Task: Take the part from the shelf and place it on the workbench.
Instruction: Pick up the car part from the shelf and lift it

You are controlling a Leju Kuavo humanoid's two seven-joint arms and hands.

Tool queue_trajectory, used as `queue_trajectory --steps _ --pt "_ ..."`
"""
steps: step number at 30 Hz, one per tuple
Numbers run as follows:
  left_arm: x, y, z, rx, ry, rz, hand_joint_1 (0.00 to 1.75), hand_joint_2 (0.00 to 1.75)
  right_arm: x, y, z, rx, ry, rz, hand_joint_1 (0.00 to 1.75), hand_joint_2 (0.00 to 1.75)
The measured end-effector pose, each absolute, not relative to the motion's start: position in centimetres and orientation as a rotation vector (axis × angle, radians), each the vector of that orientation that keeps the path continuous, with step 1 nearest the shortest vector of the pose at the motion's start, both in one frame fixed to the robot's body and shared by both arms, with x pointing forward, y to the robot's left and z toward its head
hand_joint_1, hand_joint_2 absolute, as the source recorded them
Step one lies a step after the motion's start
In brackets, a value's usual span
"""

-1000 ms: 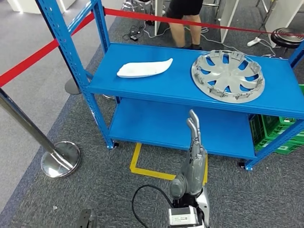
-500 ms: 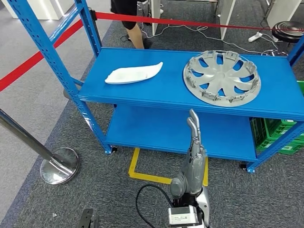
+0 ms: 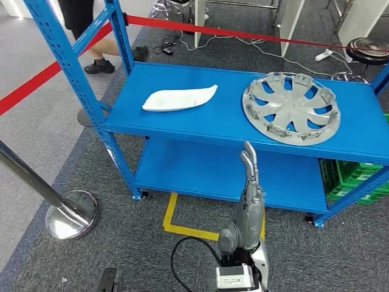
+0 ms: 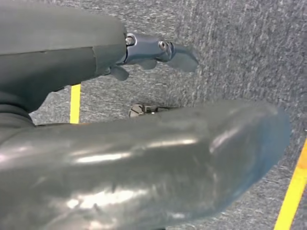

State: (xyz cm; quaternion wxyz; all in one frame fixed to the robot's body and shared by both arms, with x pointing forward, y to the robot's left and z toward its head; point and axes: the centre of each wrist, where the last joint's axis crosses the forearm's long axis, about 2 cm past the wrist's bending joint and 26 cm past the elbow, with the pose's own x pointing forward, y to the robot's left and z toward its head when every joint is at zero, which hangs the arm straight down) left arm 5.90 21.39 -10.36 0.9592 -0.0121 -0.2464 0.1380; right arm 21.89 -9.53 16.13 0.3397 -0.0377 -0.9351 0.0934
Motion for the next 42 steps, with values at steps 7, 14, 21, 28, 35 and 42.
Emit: queue_trajectory --steps 7,14,21,28,35,42 --pt "5.6 21.3 -10.4 -0.065 -0.521 0.279 0.0 0.0 21.9 -9.6 16.1 -0.101 -2.434 0.242 0.0 0.0" --pt "5.8 21.2 -10.4 -0.076 -0.532 0.278 0.0 0.0 21.9 -9.5 16.1 -0.103 -2.436 0.238 0.0 0.0" --pt "5.1 21.2 -10.5 -0.074 -0.521 0.278 0.0 0.0 21.9 -9.5 16.1 -0.103 -2.436 0.239 0.0 0.0" --pt "5.7 21.1 -10.4 -0.045 -0.521 0.274 0.0 0.0 21.9 -9.5 16.2 -0.1 -2.439 0.24 0.0 0.0" --pt "5.8 21.2 -10.3 0.004 -0.492 0.267 0.0 0.0 21.8 -9.5 16.2 -0.103 -2.44 0.239 0.0 0.0" --pt "5.4 21.1 -10.4 0.012 -0.478 0.268 0.0 0.0 21.9 -9.6 16.2 -0.103 -2.435 0.241 0.0 0.0"
